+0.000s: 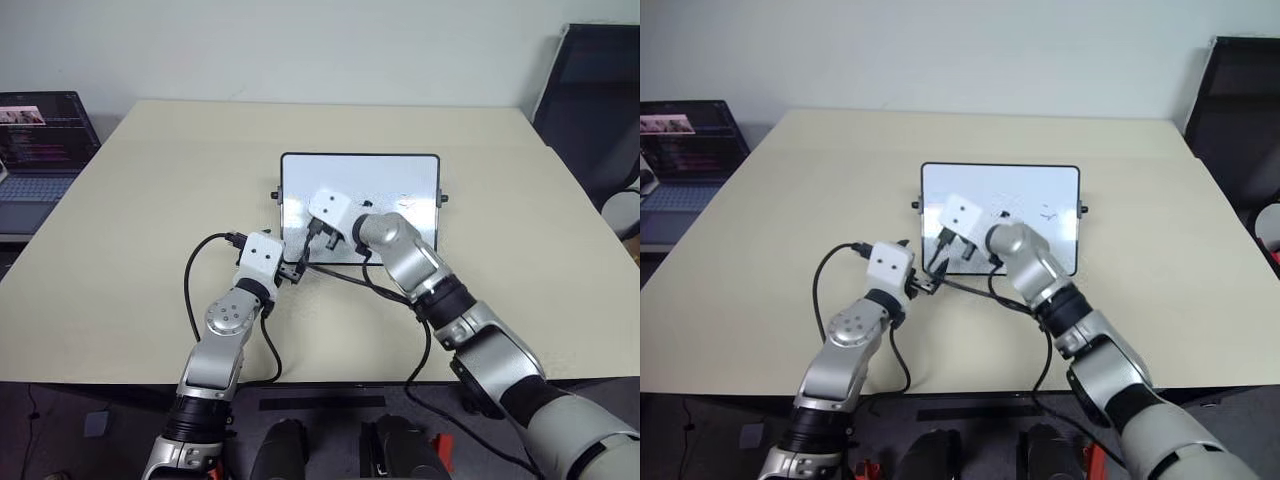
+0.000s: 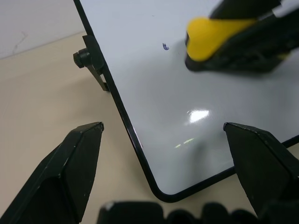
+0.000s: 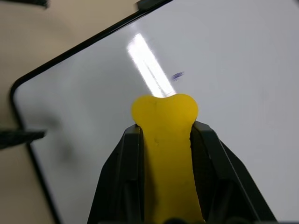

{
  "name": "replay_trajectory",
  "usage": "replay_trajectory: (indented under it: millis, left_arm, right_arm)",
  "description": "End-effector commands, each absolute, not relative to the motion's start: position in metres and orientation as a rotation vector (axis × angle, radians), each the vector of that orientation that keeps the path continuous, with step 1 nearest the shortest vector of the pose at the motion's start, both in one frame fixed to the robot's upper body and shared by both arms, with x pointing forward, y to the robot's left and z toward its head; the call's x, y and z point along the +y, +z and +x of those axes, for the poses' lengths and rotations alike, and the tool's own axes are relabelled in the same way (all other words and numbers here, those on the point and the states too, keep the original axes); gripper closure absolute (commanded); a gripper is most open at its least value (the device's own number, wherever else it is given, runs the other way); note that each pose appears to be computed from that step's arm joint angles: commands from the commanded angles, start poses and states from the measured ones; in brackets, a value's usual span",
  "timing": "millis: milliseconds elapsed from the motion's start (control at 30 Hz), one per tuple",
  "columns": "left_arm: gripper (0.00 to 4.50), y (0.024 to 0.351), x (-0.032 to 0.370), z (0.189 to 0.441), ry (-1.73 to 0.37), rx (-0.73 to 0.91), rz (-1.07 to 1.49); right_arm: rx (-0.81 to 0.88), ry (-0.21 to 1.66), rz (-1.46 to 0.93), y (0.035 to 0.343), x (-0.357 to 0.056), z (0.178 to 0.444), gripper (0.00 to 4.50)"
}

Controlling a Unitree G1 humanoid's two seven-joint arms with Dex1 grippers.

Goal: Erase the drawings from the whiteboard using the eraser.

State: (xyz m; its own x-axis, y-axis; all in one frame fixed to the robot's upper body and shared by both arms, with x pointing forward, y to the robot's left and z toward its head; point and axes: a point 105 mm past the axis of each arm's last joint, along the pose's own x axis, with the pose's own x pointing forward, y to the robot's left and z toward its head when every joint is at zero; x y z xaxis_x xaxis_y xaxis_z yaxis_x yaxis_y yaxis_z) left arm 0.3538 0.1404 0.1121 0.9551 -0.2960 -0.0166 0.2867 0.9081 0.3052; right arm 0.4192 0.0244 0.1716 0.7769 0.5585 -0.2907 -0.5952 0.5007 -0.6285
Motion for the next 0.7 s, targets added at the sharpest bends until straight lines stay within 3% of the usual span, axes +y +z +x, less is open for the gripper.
replay_trajectory:
  millis: [33,200,700]
  left_arm:
    - [0.0,0.132,0.137,0.355,-0.298,-0.102,0.312]
    - [0.0,0.132,0.137,0.355,-0.296,-0.104,0.311]
    - [0.0,0.133,0.139,0.354,-0.279,-0.106,0.301]
  right_arm:
    - [-0.09,0.652,-0.768,0.208,0.038,0.425,3.48]
    - [-0.116,0.651,-0.777,0.211,0.048,0.428,3.48]
    - [0.036,0.734,-0.806,0.163,0.04,0.415,3.48]
